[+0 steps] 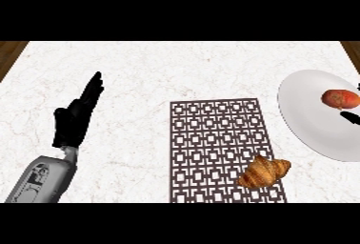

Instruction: Pick the squash from the placemat and place it in the plate

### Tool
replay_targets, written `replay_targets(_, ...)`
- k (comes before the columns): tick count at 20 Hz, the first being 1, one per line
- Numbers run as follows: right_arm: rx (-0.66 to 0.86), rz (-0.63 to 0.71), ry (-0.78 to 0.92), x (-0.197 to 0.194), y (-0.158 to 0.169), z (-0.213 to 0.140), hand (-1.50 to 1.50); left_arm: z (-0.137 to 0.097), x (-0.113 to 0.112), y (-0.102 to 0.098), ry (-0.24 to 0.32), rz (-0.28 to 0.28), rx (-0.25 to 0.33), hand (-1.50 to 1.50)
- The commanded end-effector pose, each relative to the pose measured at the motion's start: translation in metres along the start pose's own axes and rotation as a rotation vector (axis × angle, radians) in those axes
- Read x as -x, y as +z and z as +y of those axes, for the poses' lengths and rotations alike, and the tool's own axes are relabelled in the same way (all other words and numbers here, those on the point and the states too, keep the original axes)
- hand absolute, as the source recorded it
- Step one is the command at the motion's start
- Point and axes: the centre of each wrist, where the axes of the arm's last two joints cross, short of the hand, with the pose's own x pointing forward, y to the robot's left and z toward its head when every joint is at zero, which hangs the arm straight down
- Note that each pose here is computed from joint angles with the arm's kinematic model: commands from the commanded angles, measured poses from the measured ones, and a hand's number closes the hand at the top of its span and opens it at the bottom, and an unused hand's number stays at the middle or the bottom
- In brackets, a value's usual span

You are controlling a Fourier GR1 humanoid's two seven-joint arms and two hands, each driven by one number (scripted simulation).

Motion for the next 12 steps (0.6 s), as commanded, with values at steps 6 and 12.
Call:
replay_targets(6,-0.152,0.124,-0.176,-0.006,-0.03,0.092,-1.5,0.001,0.008,0.0,-0.009,0.016,-0.006,0.0)
replay_targets(12,-0.129,0.076,-0.281,0.0,-0.038,0.079,-1.5,0.012,0.0,-0.015,0.006,-0.007,-0.015,0.0)
